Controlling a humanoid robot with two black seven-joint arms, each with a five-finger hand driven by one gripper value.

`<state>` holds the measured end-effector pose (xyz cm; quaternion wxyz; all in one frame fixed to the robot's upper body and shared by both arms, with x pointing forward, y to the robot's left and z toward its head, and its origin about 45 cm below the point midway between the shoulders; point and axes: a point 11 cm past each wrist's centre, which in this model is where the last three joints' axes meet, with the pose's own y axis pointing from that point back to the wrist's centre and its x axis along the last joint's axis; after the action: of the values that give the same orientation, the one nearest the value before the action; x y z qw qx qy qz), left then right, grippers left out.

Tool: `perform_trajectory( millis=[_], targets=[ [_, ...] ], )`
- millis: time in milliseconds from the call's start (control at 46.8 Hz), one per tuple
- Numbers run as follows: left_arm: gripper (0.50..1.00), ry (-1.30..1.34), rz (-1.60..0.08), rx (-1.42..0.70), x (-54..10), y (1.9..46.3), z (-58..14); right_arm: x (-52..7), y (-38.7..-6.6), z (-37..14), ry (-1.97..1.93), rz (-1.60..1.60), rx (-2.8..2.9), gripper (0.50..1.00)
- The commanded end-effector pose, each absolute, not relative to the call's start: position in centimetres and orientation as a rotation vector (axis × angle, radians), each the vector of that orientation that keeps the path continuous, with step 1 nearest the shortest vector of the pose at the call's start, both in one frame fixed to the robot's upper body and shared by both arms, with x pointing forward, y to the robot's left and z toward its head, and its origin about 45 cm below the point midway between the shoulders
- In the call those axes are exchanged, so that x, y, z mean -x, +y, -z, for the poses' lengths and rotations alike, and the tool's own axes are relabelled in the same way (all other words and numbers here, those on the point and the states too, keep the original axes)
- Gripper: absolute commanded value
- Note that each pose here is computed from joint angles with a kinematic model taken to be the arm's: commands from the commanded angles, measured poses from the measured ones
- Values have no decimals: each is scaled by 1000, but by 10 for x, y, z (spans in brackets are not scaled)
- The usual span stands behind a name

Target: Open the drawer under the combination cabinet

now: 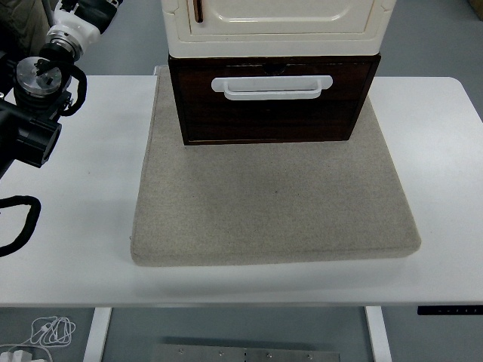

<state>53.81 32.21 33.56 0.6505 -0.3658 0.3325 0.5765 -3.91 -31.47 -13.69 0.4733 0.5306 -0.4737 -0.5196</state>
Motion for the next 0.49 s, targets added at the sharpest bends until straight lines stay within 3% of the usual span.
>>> perform_trajectory(
  millis=[0, 470],
  targets=[
    [1000, 756, -1309, 832, -538, 322, -336, 39, -315, 137, -1159, 1271, -1298, 926],
    [1000, 753, -1320, 847, -538, 330, -336, 39, -315, 137, -1159, 1271, -1298, 926]
  ],
)
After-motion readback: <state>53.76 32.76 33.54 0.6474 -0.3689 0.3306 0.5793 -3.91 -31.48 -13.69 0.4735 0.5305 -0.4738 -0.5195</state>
